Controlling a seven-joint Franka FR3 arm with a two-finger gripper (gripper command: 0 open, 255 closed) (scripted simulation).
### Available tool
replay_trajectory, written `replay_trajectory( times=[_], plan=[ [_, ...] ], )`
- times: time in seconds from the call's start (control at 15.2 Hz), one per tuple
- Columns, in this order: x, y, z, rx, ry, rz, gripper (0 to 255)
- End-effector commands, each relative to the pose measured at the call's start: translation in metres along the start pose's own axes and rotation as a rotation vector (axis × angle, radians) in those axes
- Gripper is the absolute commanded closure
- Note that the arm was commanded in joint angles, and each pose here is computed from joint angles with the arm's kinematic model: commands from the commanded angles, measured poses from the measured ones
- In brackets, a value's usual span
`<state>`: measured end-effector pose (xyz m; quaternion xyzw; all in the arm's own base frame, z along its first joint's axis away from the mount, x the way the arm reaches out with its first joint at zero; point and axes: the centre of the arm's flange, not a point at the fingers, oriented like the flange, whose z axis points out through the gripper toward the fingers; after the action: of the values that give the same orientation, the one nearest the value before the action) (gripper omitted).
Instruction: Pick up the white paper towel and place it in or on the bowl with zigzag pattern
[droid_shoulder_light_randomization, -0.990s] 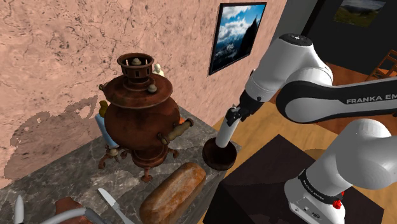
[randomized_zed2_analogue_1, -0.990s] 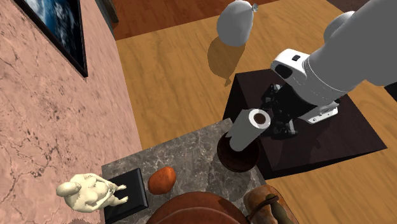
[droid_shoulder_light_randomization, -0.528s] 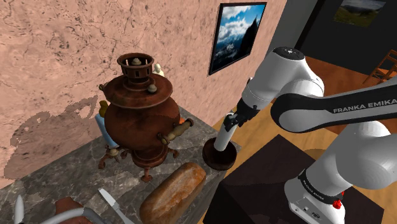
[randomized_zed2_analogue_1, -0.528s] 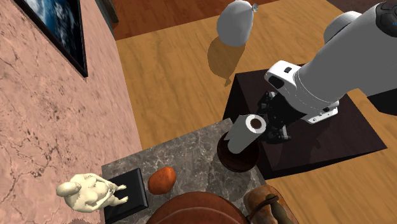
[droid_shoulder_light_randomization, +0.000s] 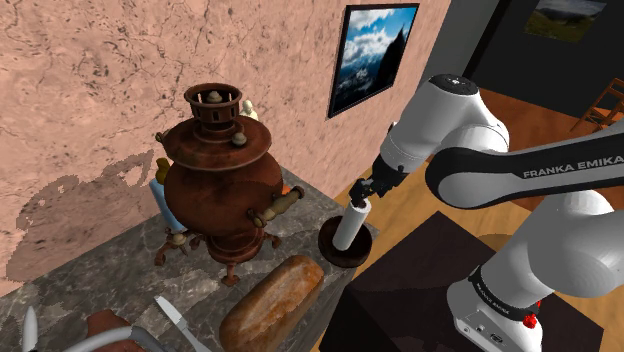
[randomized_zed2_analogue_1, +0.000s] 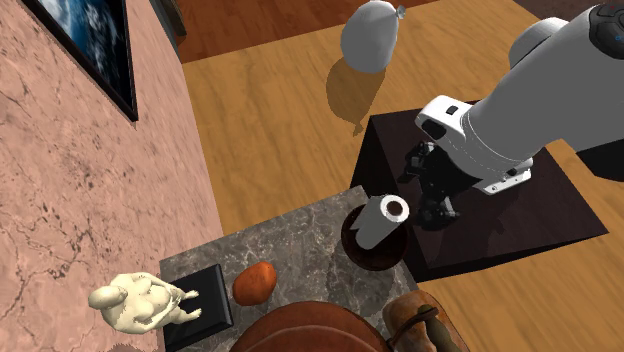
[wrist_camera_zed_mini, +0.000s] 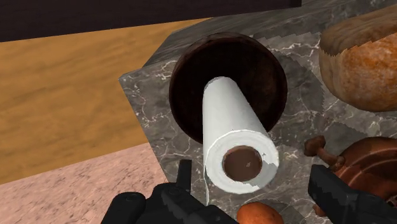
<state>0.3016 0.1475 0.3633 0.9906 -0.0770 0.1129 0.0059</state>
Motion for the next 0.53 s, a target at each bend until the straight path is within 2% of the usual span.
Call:
replay_trajectory(
  times=[0.0,0.2,0.46],
  plan=[
    [0.000,0.000,0.000,0.000,0.000,0.000,0],
    [0.000,0.000,0.000,0.000,0.000,0.000,0],
    [0.000,0.000,-0.050,0.000,0.000,0.000,0]
  ],
)
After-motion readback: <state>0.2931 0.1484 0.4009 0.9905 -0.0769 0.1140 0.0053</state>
